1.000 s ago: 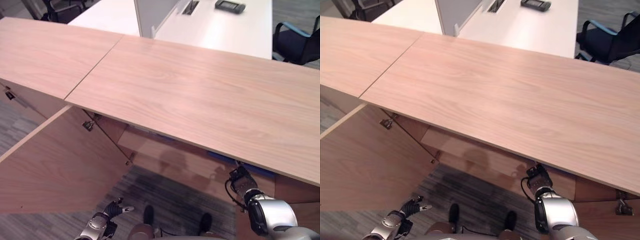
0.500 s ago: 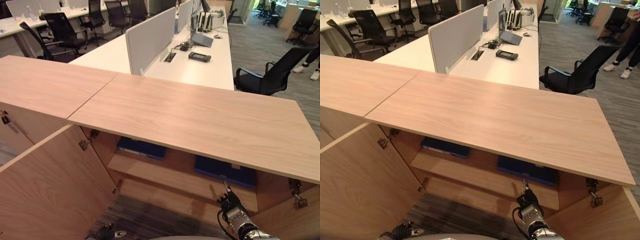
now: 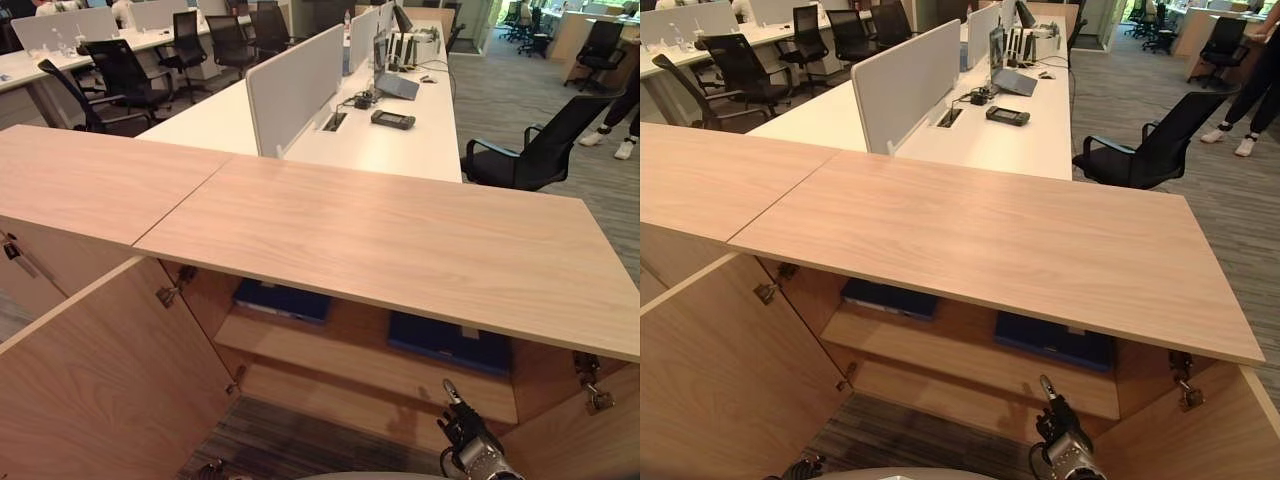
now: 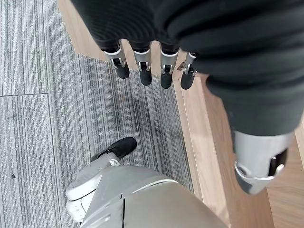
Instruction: Put the empty folder in the office cabinet
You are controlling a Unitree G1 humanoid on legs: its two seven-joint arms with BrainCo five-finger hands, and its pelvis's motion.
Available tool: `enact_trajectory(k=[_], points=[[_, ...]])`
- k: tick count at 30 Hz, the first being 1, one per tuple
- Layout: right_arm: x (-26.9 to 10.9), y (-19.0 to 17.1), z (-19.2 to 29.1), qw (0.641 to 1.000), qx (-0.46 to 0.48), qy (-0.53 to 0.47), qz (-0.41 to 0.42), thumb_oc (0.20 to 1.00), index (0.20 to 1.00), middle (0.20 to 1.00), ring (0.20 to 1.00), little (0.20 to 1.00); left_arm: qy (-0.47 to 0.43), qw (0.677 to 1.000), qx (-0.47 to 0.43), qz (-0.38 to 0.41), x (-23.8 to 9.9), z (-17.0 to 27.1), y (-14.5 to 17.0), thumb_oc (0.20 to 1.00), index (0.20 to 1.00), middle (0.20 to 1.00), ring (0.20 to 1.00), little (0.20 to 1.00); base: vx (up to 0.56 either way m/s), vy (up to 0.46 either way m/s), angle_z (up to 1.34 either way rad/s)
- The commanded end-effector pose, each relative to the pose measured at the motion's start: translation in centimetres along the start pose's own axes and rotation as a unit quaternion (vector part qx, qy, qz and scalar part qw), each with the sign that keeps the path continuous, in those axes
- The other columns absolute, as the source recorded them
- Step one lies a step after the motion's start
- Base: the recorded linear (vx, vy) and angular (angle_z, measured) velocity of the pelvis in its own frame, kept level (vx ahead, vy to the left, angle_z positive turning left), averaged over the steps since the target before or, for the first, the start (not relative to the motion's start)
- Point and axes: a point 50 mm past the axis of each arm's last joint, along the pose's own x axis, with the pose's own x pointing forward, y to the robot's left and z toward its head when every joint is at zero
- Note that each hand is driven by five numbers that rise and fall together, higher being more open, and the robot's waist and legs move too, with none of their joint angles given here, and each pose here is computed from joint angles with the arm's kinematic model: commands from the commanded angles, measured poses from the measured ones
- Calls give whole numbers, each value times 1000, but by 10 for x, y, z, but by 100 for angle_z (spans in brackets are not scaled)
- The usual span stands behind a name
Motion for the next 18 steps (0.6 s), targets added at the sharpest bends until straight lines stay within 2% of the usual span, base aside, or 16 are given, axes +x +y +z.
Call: enact_trajectory(k=[1,3,4,6,8,12,18], points=[[5,17,56,985,-131,-107,24,200,200,200,200,200,-40,999,-1,8,4,23,5,1000,1000,1000,1000,1000,0,0,0],[4,19,68,966,-221,-133,22,200,200,200,200,200,-47,999,6,5,3,23,5,1000,1000,1000,1000,1000,0,0,0],[2,19,81,943,-293,-158,13,200,200,200,200,200,-49,999,11,4,3,23,6,1000,1000,1000,1000,1000,0,0,0],[2,18,86,933,-319,-164,6,200,200,200,200,200,-52,999,13,2,3,24,5,1000,1000,1000,1000,1000,0,0,0],[3,18,112,898,-399,-187,-16,200,200,200,200,200,-64,998,16,0,2,27,8,1000,1000,1000,1000,1000,0,0,0],[6,19,141,877,-436,-198,-39,200,200,200,200,200,-79,997,21,-8,1,33,9,1000,1000,1000,1000,1000,-1,-9,0],[10,22,154,867,-462,-180,-52,200,200,200,200,200,-87,996,23,1,5,49,13,1000,1000,1000,1000,1000,-20,-29,6]])
